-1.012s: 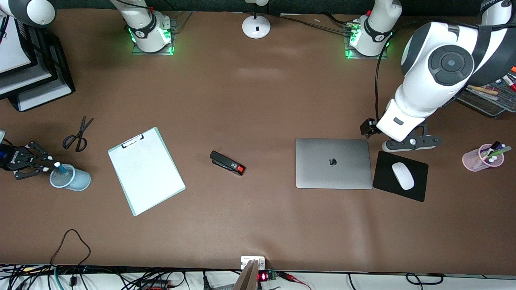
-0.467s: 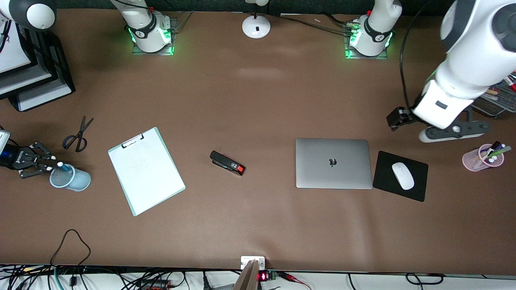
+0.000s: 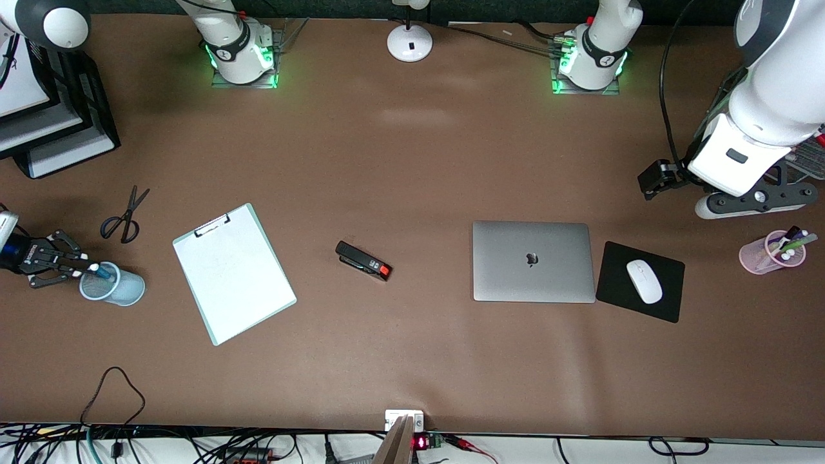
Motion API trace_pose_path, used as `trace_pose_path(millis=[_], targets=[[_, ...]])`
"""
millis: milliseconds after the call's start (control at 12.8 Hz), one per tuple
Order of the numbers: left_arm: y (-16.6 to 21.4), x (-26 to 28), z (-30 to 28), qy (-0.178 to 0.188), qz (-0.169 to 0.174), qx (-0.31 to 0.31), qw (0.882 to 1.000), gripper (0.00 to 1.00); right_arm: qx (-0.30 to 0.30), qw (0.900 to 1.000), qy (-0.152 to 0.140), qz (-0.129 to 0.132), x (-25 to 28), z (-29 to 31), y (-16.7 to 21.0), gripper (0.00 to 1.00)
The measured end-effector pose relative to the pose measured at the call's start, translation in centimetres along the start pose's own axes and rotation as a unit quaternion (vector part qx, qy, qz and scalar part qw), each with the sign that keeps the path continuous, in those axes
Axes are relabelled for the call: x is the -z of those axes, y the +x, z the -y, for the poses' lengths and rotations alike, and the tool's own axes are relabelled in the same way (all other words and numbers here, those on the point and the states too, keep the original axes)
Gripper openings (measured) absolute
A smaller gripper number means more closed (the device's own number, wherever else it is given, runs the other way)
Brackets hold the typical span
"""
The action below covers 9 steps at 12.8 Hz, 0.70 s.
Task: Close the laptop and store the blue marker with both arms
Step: 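Lower the marker into the pen cup while the left gripper withdraws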
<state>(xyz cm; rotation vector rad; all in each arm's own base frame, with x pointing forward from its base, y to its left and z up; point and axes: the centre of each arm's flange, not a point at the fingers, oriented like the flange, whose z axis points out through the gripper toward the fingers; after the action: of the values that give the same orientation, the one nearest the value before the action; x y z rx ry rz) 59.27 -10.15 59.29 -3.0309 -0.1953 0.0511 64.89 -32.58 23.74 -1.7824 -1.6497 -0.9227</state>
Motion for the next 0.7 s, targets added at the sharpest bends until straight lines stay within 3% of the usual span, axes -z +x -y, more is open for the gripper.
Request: trace_pose_path(millis=[233, 700], targets=[[-0.1, 2.7, 1.2, -0.005, -0.013, 0.009, 1.0, 1.0, -0.001, 1.0, -0.006, 0.005, 0.2, -0.2, 0.0, 0.29], [-0.8, 3.3, 1.5, 0.001, 0.005, -0.041, 0.999, 1.0, -0.025, 1.0, -0.013, 0.01, 1.0, -0.8, 0.8, 0.98]])
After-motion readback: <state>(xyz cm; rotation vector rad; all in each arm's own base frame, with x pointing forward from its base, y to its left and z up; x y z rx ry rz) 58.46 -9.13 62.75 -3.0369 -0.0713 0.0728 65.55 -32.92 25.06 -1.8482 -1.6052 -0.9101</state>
